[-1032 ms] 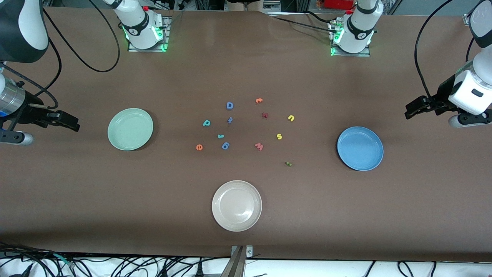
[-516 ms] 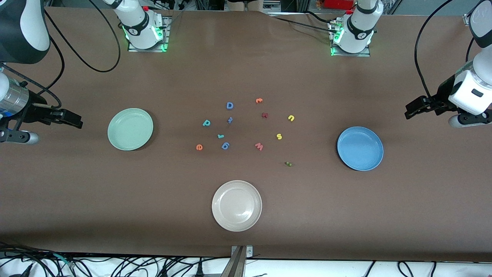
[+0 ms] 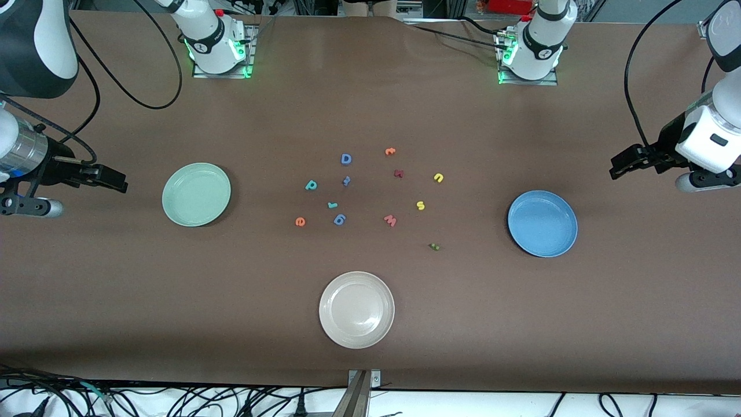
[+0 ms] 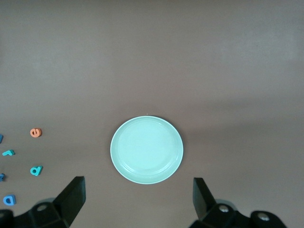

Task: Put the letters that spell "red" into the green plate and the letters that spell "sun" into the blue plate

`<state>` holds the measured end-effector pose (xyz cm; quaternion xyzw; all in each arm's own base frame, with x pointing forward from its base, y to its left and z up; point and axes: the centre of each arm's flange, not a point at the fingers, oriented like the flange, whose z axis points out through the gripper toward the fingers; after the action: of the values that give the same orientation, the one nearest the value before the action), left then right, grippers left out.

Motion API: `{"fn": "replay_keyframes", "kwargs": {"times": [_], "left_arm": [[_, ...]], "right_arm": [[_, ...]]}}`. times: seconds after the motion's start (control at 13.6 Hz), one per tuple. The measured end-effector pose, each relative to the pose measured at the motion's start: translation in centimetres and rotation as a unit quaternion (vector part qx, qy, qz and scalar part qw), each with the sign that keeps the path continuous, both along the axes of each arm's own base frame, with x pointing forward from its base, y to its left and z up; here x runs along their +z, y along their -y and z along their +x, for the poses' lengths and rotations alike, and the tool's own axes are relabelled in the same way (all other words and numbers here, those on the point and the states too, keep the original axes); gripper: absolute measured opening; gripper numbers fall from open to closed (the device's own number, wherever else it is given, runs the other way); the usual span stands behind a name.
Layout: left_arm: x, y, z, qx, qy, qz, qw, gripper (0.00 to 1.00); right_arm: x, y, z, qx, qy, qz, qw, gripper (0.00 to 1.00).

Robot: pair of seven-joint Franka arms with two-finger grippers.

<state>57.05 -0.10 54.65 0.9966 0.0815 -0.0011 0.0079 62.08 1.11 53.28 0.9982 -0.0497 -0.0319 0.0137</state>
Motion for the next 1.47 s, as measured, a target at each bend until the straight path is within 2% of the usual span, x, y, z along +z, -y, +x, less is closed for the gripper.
{"fn": "replay_keyframes", "kwargs": {"times": [1.11,1.47], "left_arm": [[0.0,0.0,0.0,0.0,0.0,0.0,1.0,1.0],[0.0,0.0,0.0,0.0,0.0,0.0,1.0,1.0]], "right_arm": [[-0.87,-0.03,-0.12,0.0,-0.009,0.0,1.0,1.0],[-0.9,-0.19,-0.13,-0.017,-0.009,-0.001,1.0,1.0]]}}
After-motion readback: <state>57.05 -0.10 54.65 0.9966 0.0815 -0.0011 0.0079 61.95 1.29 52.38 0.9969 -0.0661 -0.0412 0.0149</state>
